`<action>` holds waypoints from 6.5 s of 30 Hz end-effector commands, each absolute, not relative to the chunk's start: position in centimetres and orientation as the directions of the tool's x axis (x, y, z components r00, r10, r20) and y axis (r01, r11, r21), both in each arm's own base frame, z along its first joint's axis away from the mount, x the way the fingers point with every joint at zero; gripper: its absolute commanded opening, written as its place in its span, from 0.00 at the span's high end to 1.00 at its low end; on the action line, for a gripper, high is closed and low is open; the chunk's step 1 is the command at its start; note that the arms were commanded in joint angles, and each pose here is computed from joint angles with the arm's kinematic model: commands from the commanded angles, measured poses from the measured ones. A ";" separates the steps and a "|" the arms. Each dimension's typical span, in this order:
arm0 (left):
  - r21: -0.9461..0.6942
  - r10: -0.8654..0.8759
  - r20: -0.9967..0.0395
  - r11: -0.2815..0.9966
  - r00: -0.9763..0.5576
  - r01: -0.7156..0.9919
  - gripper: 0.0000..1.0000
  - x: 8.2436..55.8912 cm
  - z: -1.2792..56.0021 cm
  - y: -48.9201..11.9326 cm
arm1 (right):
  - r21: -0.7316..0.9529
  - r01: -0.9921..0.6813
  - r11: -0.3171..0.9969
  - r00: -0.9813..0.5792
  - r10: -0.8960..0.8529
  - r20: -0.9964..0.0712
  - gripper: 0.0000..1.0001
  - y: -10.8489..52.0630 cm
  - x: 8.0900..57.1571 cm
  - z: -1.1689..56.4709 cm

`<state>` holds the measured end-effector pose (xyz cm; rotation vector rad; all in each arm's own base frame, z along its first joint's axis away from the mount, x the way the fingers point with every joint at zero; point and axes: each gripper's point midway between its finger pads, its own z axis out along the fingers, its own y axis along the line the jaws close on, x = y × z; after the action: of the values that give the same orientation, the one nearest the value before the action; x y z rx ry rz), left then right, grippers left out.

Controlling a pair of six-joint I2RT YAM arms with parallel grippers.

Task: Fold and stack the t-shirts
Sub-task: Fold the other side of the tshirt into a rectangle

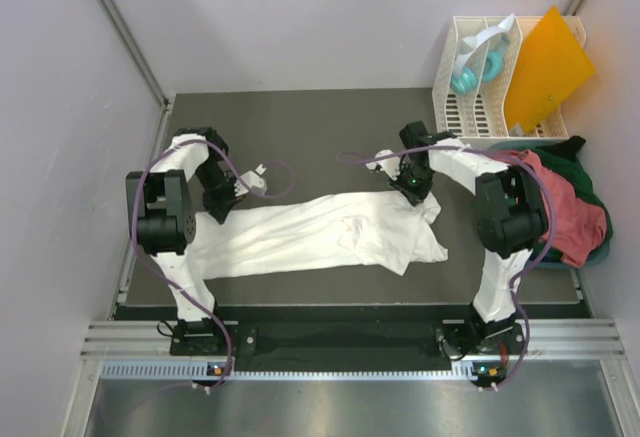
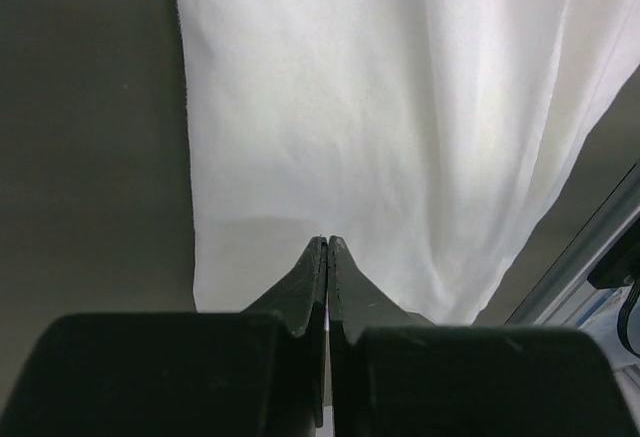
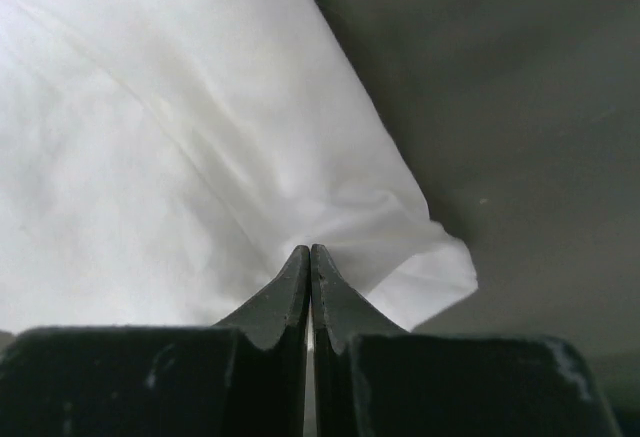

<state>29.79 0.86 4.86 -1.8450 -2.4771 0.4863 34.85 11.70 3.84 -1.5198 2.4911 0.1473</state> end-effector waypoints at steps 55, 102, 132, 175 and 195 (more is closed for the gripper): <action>0.189 0.939 -0.040 0.342 -0.341 0.920 0.46 33.9 3.2 5.5 | -0.180 -0.928 0.325 -0.324 -0.945 -0.038 0.97 7.5 35.4 0.5; 0.581 0.898 -0.175 0.426 -0.405 0.693 0.12 35.9 16.4 10.4 | -0.185 -0.983 0.008 0.074 -0.900 -0.429 0.59 29.5 32.8 8.9; 0.646 0.834 -0.193 0.504 -0.516 0.573 0.12 38.7 16.0 12.7 | -0.117 -0.983 -0.141 0.178 -0.885 -0.430 0.61 33.7 29.1 7.4; 0.607 0.834 -0.217 0.523 -0.508 0.599 0.12 40.2 14.0 12.3 | 0.020 -0.959 -0.282 0.256 -0.896 -0.363 0.60 31.6 25.6 7.9; 0.596 0.828 -0.223 0.533 -0.515 0.600 0.12 40.3 13.4 12.1 | -0.082 -0.974 -0.211 0.227 -0.903 -0.365 0.91 33.6 28.5 6.7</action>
<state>38.74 12.19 12.07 -1.5938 -3.1051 -0.8067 27.65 31.23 5.69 -2.2484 1.8256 0.3577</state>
